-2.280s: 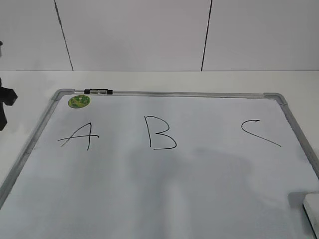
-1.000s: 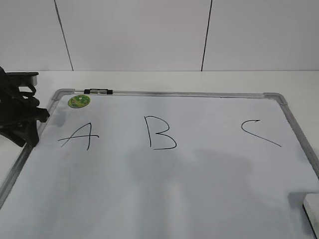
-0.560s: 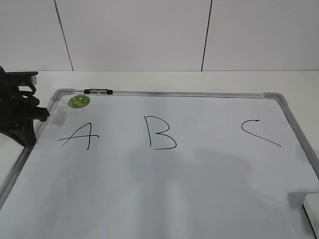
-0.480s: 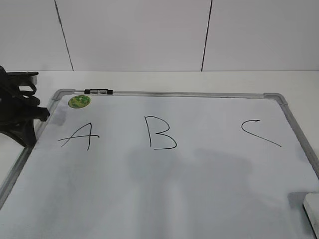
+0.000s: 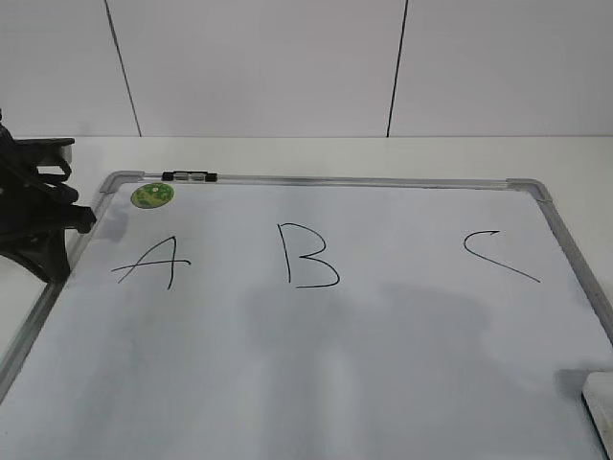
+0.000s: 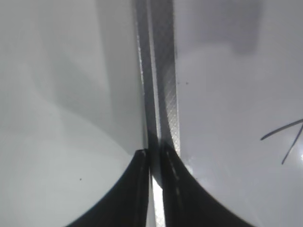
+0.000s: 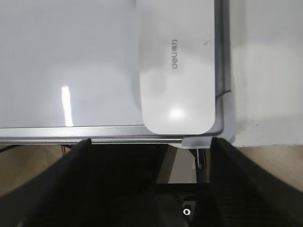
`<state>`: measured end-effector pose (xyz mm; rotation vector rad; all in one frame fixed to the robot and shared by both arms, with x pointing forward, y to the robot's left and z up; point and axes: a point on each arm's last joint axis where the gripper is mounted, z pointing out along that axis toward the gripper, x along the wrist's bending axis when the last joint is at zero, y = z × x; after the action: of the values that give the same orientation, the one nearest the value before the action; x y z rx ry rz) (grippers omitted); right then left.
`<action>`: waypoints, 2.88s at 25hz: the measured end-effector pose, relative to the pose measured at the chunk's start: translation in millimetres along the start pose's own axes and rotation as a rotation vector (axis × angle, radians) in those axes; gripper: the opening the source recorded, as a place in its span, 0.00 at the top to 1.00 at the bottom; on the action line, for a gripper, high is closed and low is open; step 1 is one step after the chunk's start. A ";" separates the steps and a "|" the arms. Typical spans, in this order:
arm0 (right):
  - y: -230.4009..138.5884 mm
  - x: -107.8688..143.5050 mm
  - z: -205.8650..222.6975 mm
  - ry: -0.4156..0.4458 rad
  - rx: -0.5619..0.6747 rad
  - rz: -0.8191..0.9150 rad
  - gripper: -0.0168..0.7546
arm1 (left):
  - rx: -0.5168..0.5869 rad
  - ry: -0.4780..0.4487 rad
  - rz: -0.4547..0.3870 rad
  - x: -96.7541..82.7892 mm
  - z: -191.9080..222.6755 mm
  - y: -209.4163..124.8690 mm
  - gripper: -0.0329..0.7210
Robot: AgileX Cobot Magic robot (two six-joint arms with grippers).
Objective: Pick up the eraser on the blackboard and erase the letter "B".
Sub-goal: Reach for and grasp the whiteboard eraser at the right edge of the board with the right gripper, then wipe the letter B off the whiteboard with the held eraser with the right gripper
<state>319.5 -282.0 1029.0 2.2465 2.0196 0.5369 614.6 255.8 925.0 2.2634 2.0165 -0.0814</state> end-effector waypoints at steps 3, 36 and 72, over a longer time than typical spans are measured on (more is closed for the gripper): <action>8.6 -1.8 7.4 -0.023 0.031 0.002 0.22 | 0.000 0.000 0.000 0.0 0.0 0.0 0.89; 84.4 -8.5 85.5 -0.107 0.249 0.002 0.20 | 0.001 -0.006 0.001 -0.6 0.0 -0.1 0.86; 85.6 -7.5 105.9 -0.139 0.366 -0.023 0.28 | 0.011 -0.011 0.001 -1.0 -0.2 -0.7 0.85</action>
<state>432.5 -282.0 952.5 2.3651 2.2158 0.0023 613.9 254.9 925.3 2.2655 2.0152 -0.1049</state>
